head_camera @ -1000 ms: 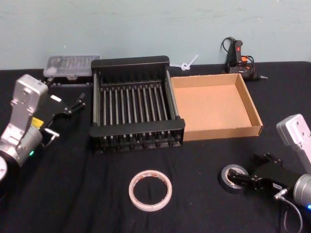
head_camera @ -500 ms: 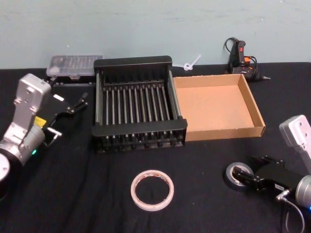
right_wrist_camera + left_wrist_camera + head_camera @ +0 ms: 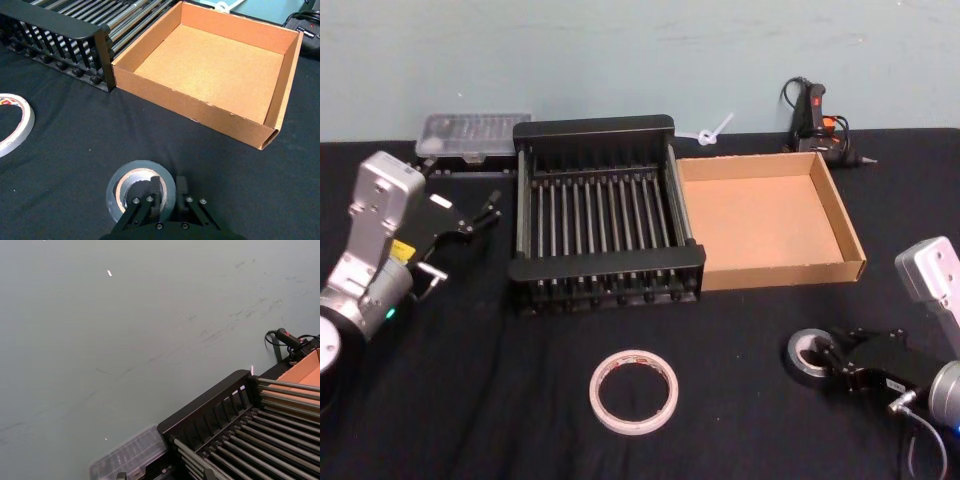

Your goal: Pick up the white tape and place it into the black box , Pick up the silver tape and place it into the brown box.

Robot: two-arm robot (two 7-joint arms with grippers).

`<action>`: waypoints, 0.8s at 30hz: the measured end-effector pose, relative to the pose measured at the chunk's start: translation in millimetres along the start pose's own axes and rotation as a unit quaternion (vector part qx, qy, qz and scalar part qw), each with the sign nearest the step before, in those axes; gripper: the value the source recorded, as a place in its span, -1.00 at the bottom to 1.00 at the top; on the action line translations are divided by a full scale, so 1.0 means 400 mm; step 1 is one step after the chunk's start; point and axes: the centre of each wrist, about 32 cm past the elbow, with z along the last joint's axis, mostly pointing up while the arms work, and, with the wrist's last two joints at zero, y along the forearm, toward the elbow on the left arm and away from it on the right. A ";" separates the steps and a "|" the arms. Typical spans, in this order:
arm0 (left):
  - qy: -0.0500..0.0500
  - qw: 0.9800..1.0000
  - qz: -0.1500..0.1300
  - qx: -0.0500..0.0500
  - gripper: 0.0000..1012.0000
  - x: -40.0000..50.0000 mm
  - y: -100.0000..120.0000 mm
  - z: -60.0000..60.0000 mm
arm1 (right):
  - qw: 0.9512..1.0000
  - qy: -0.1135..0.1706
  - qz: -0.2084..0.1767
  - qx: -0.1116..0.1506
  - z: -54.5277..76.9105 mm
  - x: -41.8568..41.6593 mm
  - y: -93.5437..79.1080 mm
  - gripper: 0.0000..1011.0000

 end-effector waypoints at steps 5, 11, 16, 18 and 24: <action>0.000 1.000 0.000 0.000 0.98 0.000 0.000 0.000 | 1.000 0.000 0.000 0.000 0.000 0.000 0.000 -0.68; 0.000 1.000 0.000 0.000 0.98 0.000 0.000 0.000 | 1.000 0.001 0.001 0.006 0.002 0.002 -0.001 -0.68; 0.000 1.000 0.000 0.000 0.98 0.000 0.000 0.000 | 1.000 -0.002 0.006 0.023 0.009 0.008 -0.007 -0.68; 0.000 1.000 0.000 0.000 0.98 0.000 0.000 0.000 | 0.999 -0.006 0.007 0.032 0.016 0.011 -0.010 -0.68; 0.000 1.000 0.000 0.000 0.98 0.000 0.000 0.000 | 0.998 -0.014 0.004 0.065 0.043 0.025 -0.012 -0.68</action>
